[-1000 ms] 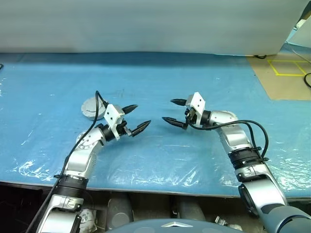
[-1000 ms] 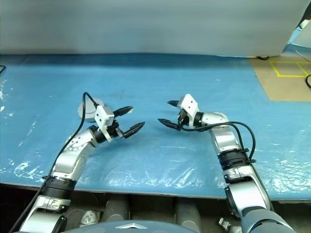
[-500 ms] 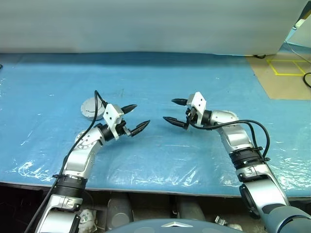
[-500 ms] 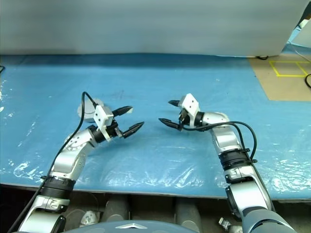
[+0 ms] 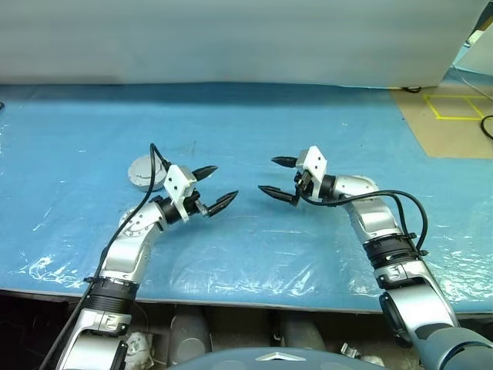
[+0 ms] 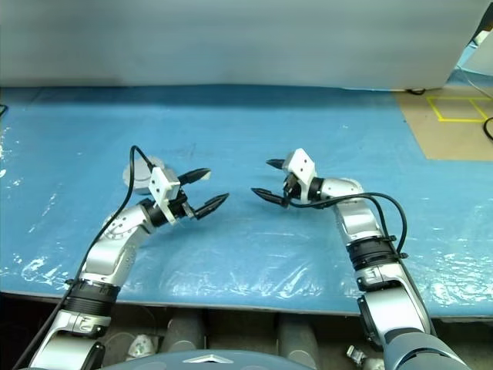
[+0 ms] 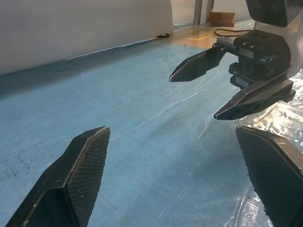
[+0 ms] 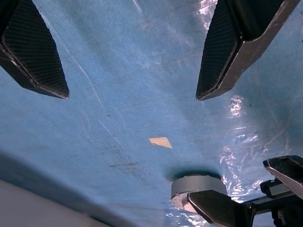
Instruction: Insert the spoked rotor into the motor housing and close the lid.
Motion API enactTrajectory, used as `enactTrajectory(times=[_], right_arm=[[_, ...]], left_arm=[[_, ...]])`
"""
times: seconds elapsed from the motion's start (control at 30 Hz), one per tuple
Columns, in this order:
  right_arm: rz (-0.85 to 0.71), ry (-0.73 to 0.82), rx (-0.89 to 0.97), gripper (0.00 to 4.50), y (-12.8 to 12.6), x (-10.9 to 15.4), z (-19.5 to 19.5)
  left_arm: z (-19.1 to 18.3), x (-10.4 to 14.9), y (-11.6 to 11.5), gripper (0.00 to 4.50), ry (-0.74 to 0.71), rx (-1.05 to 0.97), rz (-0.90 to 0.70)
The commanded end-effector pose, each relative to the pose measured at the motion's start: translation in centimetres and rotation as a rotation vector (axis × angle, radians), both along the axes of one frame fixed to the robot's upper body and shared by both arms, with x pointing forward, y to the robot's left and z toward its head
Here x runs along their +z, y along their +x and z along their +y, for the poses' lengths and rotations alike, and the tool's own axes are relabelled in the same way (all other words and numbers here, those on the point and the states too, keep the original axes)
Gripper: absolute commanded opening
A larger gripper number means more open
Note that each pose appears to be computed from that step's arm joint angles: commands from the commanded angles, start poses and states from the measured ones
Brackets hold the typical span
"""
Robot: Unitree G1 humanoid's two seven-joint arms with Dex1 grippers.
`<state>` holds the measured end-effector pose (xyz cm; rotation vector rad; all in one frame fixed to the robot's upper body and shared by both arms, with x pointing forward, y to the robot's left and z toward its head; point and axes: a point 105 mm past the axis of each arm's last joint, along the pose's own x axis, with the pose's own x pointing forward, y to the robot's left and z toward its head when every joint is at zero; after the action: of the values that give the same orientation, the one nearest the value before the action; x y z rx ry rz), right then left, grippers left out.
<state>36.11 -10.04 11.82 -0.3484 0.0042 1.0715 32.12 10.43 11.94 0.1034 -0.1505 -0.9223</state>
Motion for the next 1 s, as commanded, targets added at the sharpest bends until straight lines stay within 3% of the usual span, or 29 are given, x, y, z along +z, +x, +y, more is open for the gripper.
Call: enactTrajectory(times=[0.03, 1.0], right_arm=[[-0.068, 0.015, 0.014, 4.5, 0.11, 1.8, 0.08], [-0.085, 0.006, 0.019, 4.5, 0.39, 2.0, 0.29]], left_arm=[[-0.39, 1.34, -0.13, 4.48, -0.012, -0.015, -0.052], [-0.59, 1.37, 0.14, 4.48, -0.011, -0.015, -0.057]])
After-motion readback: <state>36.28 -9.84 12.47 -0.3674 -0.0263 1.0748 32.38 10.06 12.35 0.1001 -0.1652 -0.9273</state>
